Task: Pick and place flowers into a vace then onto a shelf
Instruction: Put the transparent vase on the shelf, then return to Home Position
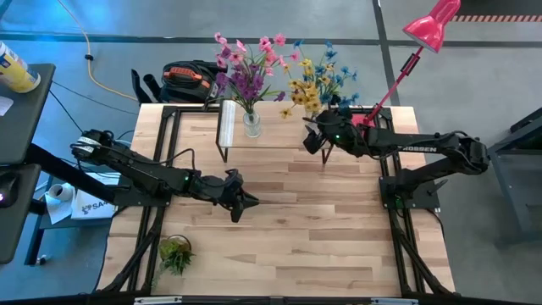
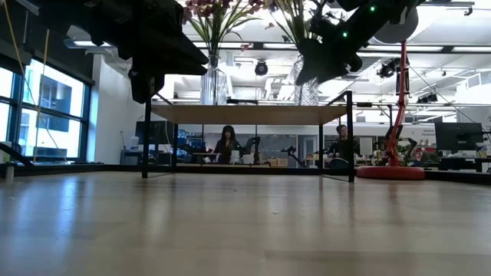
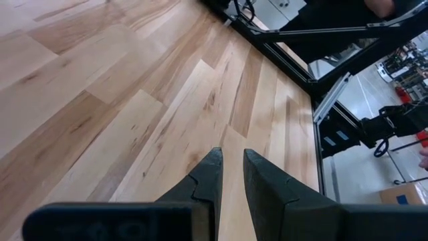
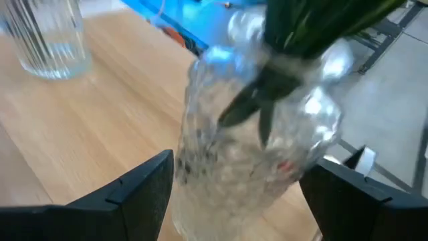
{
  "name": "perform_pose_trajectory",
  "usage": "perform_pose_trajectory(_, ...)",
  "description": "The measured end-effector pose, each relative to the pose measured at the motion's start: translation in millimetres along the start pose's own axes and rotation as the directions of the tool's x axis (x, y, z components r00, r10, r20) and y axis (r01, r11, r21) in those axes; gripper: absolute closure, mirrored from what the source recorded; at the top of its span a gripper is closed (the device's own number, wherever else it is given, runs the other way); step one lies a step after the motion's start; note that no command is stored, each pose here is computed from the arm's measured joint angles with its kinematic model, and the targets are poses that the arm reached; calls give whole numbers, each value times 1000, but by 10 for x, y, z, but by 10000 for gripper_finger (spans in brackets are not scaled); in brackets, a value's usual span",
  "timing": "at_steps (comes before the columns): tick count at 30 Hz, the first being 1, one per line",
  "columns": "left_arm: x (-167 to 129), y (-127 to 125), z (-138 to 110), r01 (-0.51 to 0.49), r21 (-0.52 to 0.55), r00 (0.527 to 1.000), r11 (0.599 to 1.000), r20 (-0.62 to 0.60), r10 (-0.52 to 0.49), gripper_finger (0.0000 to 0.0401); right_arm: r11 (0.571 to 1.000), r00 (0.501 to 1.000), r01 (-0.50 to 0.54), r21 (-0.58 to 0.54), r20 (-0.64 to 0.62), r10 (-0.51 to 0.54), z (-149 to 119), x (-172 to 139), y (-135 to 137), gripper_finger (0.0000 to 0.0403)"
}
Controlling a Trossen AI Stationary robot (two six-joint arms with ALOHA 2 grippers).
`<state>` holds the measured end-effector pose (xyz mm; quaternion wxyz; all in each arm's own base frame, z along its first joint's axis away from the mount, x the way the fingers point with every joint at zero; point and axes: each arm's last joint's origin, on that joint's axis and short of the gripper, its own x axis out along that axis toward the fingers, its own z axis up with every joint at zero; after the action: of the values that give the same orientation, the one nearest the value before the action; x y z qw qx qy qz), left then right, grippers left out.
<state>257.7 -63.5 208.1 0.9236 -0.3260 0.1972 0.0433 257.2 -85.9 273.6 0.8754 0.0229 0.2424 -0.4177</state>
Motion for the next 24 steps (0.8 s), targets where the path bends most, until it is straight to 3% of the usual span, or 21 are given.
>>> perform_pose_trajectory(14, 0, 0, 0, 0, 0, 1000, 1000, 0, 0, 306, 997, 992, 44, -58, -115, -50, -151, -213, -4, 100)
perform_pose_trajectory(24, 0, -3, 3, 3, -1, 1000, 1000, 3, -3, 306, 971, 967, -207, 118, -125, 222, -182, -881, -27, 100)
